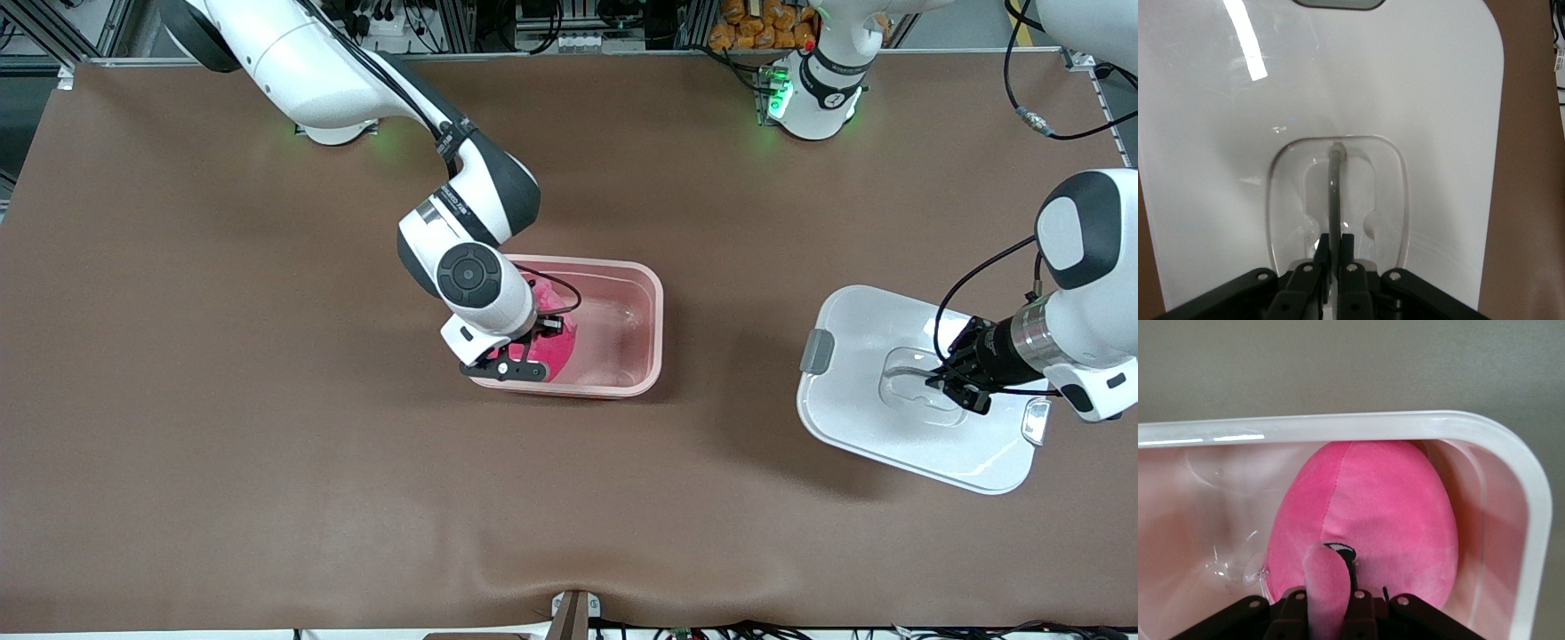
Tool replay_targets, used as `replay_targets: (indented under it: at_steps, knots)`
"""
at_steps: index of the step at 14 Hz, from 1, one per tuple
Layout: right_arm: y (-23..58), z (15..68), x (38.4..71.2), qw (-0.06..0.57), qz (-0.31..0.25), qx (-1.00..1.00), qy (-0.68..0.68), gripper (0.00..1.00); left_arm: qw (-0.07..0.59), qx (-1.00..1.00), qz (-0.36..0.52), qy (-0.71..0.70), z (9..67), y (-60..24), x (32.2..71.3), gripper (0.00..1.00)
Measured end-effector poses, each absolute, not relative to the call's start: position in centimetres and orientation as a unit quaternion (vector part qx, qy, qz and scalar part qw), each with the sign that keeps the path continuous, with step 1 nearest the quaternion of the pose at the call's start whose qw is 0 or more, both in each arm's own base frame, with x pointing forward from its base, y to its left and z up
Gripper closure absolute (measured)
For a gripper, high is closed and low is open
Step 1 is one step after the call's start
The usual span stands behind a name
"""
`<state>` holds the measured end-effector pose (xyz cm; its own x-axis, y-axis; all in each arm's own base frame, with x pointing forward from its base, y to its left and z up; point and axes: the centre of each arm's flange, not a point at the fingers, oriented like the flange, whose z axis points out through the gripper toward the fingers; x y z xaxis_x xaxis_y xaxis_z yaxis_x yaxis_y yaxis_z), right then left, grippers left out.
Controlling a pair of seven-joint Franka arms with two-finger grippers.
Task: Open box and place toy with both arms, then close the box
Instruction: 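Lower the flamingo into the pink box with the right gripper, then open the right gripper to release the flamingo inside the box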
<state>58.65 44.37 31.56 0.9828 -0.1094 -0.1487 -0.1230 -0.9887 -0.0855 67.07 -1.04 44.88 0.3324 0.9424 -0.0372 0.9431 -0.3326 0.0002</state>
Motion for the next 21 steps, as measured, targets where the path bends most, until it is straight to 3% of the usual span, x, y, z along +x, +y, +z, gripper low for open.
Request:
replay_targets:
  at_steps: [21]
  knots:
    - [50.9, 27.5, 57.0, 0.127, 0.007, -0.986, 0.106, 0.88, 0.006, 0.817, -0.022, 0.576, 43.7, -1.3, 67.2, 0.93]
